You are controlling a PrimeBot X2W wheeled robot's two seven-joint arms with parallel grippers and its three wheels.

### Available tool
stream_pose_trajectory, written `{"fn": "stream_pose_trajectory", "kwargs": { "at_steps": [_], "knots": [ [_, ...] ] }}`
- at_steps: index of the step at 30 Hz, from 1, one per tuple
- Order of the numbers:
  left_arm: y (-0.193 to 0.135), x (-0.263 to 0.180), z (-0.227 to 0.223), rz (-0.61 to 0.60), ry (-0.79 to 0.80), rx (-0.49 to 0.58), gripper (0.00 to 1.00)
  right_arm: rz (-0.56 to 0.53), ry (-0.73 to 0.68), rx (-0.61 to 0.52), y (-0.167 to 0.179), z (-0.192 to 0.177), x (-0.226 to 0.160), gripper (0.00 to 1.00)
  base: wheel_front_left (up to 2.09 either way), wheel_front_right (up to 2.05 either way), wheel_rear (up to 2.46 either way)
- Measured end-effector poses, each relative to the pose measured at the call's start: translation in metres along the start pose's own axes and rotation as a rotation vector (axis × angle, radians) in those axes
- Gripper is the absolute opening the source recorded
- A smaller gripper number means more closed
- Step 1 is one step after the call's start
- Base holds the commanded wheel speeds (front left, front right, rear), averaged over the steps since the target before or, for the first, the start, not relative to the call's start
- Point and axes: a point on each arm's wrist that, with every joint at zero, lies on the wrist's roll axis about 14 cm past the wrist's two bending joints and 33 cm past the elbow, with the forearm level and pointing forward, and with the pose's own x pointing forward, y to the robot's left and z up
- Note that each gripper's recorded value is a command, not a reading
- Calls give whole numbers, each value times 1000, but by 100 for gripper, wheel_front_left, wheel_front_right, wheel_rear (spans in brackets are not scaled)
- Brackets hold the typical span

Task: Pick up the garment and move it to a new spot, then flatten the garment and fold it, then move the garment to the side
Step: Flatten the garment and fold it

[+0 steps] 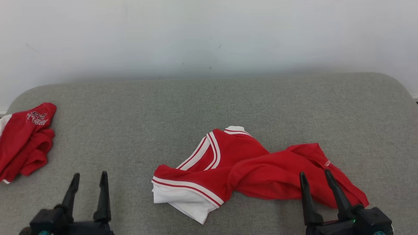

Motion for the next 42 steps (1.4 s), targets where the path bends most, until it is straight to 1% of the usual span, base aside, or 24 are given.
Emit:
{"fn": "stream_pose_trajectory", "kwargs": {
  "at_steps": [3,6,7,11,15,16,18,22,23,25,30,35,39,42],
  "knots": [
    [-8,24,18,-53,-52,36,100,-9,-11,-10,-4,3,5,100,0,0,0],
    [-22,54,41,-123,-118,68,100,-29,-22,-16,-11,7,8,100,0,0,0],
    [-22,54,41,-123,-118,68,100,-29,-22,-16,-11,7,8,100,0,0,0],
    [-53,92,67,-246,-187,87,100,-63,-25,-29,-22,8,7,100,0,0,0],
    [-83,129,88,-352,-215,68,100,-99,-25,-42,-34,10,3,100,0,0,0],
    [-92,137,93,-380,-220,77,100,-110,-31,-40,-37,12,3,100,0,0,0],
    [-114,151,92,-438,-203,63,100,-144,-37,-43,-48,15,1,100,0,0,0],
    [-152,170,75,-545,-121,57,100,-210,-32,-45,-67,15,-9,100,0,0,0],
    [-169,175,57,-598,-58,71,100,-243,-25,-46,-76,14,-15,100,0,0,0],
    [-183,177,36,-638,10,64,100,-273,-19,-42,-84,13,-21,100,0,0,0],
    [-200,176,-18,-710,181,76,100,-333,-3,-44,-99,11,-33,100,0,0,0],
    [-216,155,-70,-796,377,92,100,-382,12,-59,-111,9,-44,100,0,0,0],
    [-216,133,-107,-842,536,128,100,-396,17,-66,-115,9,-47,100,0,0,0],
    [-211,123,-125,-863,597,177,100,-398,11,-70,-116,12,-46,100,0,0,0]
  ]
}}
